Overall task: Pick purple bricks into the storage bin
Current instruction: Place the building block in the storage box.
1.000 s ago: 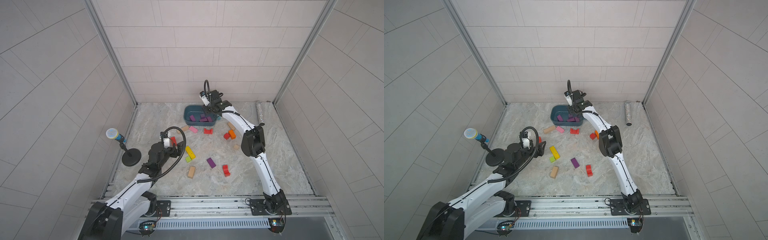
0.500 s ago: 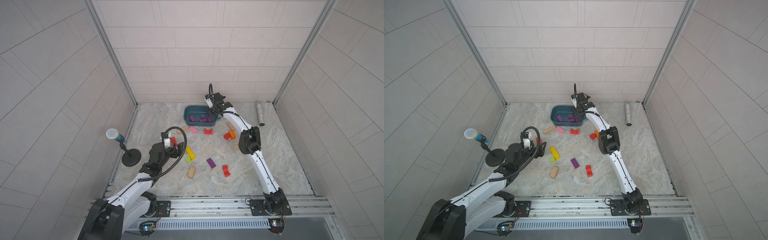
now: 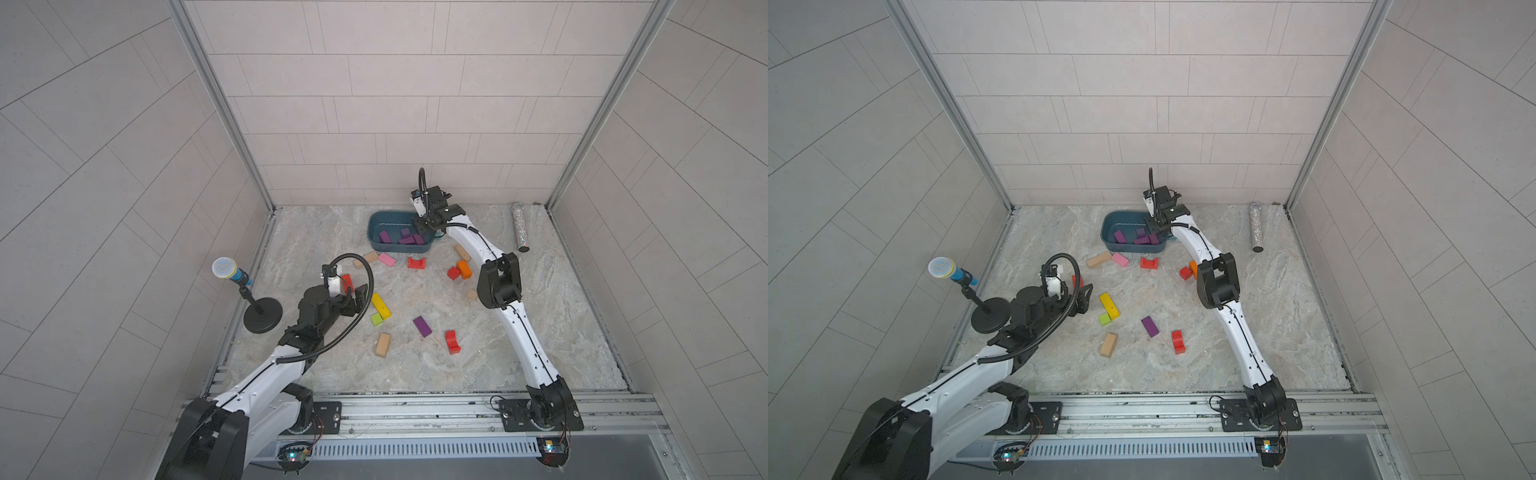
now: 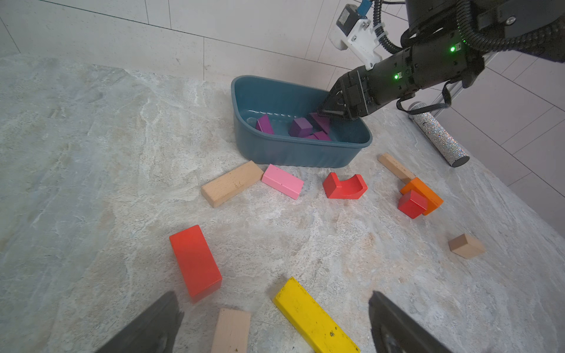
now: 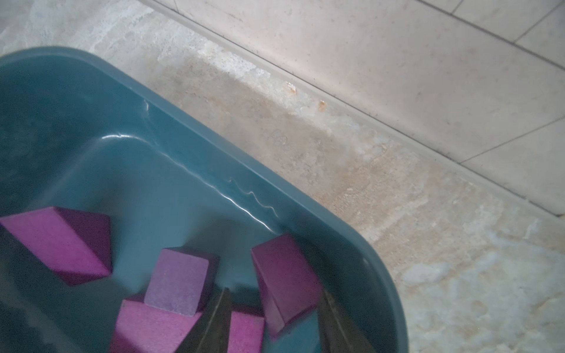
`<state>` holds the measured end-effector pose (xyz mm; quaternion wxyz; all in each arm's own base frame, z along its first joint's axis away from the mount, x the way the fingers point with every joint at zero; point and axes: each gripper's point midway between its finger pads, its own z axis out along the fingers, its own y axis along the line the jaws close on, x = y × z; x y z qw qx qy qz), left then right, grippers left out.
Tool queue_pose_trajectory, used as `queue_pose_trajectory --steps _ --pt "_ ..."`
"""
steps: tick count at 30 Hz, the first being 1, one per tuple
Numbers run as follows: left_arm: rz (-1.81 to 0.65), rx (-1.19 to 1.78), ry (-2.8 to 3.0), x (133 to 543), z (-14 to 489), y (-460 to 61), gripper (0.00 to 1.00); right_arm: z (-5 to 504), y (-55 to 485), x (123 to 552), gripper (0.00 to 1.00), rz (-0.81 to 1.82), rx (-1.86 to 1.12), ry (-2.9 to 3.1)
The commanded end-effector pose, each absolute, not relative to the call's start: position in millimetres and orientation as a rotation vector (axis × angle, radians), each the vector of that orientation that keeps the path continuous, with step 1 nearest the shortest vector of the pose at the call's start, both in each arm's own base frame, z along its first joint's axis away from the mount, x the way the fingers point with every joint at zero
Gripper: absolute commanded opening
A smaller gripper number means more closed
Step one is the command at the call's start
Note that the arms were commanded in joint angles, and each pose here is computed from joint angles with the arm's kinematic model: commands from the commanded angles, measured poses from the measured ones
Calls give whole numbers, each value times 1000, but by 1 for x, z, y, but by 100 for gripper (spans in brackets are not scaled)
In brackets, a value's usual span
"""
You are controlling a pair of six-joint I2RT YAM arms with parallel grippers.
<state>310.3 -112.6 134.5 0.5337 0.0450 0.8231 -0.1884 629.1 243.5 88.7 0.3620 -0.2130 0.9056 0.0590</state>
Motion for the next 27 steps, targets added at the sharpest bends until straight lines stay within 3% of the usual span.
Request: queue_pose_trajectory --steps 1,12,23,27 --pt "-445 114 1906 316 152 -113 100 104 246 628 56 159 -550 2315" --pt "-447 113 1898 315 156 -112 100 192 266 601 62 181 -656 2184" --pt "-464 111 1893 314 156 -114 100 242 265 506 65 182 -710 2092" --pt "-470 112 1893 314 155 -115 100 232 264 458 65 206 -758 2111"
